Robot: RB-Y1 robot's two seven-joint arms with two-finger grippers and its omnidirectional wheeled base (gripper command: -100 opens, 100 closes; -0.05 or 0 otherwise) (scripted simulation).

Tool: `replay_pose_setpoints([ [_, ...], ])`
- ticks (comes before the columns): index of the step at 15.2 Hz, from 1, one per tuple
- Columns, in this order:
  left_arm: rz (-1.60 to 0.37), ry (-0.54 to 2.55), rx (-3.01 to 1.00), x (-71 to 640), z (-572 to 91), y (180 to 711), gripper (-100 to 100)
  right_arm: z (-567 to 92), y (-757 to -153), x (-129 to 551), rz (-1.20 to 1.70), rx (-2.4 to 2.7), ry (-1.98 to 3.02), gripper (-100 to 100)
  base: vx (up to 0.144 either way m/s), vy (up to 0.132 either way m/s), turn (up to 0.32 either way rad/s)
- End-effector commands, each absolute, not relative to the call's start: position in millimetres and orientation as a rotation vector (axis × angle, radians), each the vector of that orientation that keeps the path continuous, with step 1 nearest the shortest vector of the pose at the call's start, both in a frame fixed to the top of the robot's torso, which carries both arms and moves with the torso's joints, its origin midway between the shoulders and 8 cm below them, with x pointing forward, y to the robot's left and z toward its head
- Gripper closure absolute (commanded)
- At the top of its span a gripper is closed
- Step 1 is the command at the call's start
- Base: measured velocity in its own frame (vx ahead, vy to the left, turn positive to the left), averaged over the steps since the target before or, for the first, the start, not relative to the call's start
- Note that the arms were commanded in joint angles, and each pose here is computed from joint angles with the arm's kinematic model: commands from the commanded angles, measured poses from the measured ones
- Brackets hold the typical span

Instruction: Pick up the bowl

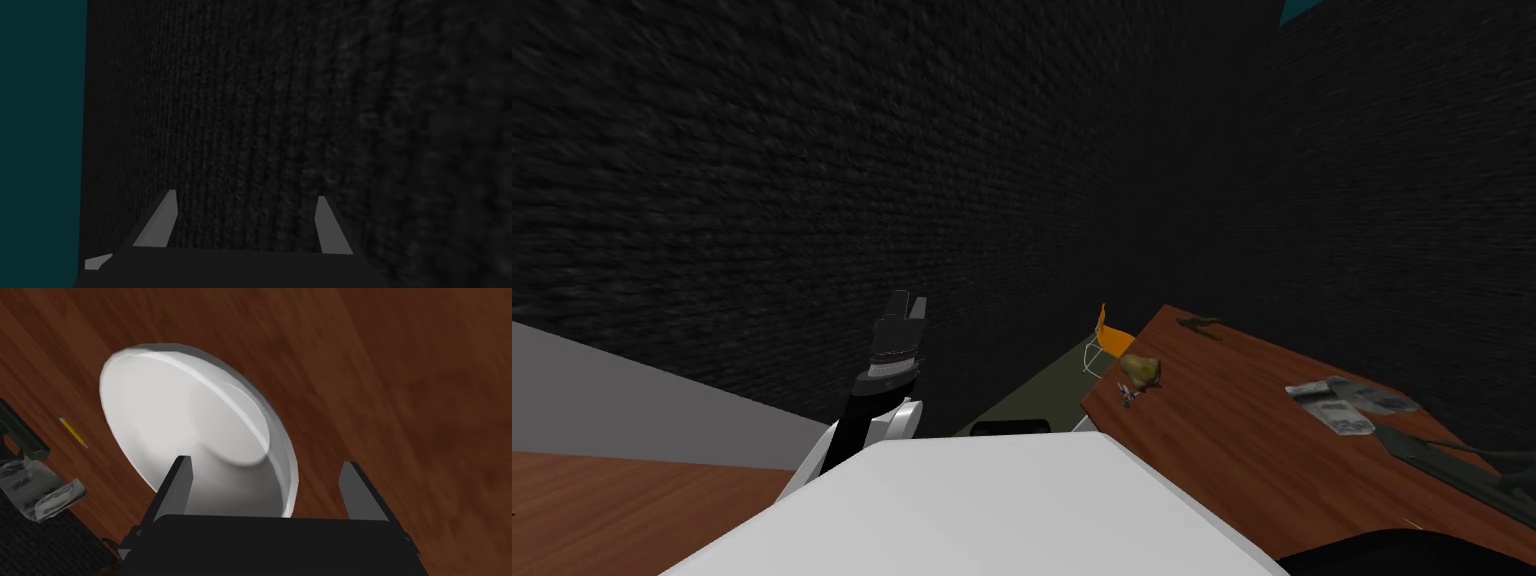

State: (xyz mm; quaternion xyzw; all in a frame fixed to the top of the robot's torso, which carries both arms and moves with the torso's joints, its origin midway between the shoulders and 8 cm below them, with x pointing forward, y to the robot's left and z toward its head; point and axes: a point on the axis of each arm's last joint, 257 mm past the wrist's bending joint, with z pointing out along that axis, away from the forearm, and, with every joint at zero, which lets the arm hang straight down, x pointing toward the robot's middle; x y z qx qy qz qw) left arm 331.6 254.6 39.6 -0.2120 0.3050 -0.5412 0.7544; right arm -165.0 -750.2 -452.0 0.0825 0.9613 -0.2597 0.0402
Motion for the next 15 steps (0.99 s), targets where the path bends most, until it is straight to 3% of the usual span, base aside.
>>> replay_pose_setpoints([
  [1,-1.181,0.665,-0.463,331.6,39.6,254.6,0,-457.5,-744.2,-161.9,-0.772,0.261,2.944,-100,0.046,-0.014,0.207],
  [4,-1.181,0.666,-0.463,331.5,39.6,254.6,0,-460.0,-740.0,-169.4,-0.767,0.289,2.955,-100,0.049,-0.016,0.147],
  [10,-1.18,0.666,-0.463,331.6,39.6,254.6,0,-476.4,-728.3,-163.4,-0.761,0.306,2.955,-100,-0.038,-0.058,0.032],
  [11,-1.18,0.666,-0.463,331.6,39.6,254.6,0,-477.4,-727.8,-163.2,-0.763,0.308,2.956,100,-0.01,-0.016,0.004],
  [15,-1.181,0.666,-0.463,331.5,39.6,254.6,0,-477.4,-727.8,-163.4,-0.763,0.308,2.956,100,-0.001,-0.002,0.0],
])
